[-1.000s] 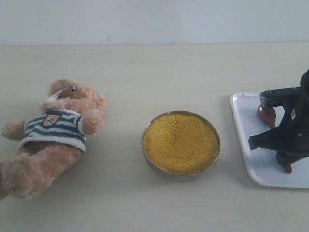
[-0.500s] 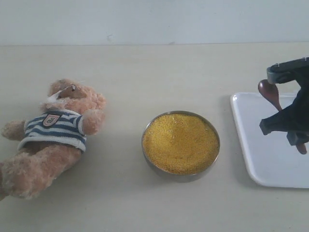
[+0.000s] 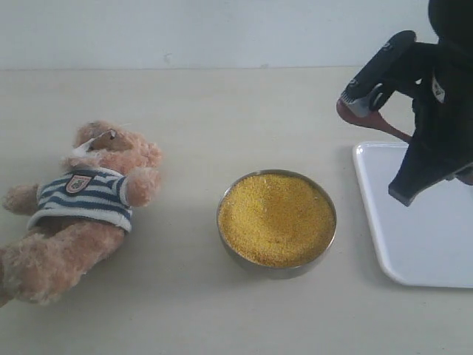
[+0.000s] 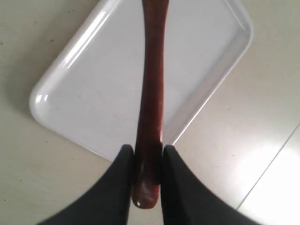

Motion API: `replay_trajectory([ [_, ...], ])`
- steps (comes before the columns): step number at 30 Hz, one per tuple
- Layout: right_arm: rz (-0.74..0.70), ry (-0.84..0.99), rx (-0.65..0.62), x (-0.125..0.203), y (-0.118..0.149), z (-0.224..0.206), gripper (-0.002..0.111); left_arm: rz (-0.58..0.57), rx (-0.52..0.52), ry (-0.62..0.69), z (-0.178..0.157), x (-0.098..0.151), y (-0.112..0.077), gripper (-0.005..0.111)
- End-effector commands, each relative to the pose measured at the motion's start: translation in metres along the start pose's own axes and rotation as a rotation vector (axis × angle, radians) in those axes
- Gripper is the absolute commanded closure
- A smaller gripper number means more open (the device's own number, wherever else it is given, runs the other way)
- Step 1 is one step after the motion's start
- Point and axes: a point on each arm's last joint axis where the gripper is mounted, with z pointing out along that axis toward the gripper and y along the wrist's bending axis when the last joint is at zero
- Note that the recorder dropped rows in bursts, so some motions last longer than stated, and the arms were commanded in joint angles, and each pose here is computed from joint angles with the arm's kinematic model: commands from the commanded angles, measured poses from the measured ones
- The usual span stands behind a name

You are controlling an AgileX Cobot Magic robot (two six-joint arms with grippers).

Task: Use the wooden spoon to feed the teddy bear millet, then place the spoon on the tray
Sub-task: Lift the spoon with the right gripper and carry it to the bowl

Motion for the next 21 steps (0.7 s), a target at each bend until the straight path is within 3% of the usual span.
replay_trajectory([
  [1, -0.102, -0.041, 0.069, -0.004, 0.010, -0.012, 0.108, -0.002, 0.005, -0.009, 0.000, 0.000, 0.000, 0.103],
  [10, -0.269, -0.040, 0.131, -0.021, 0.042, -0.008, 0.108, -0.002, 0.005, -0.009, 0.000, 0.000, 0.000, 0.103],
  [21, -0.266, -0.004, 0.130, -0.026, 0.048, 0.002, 0.108, -0.003, -0.002, -0.009, 0.000, 0.000, 0.000, 0.103],
])
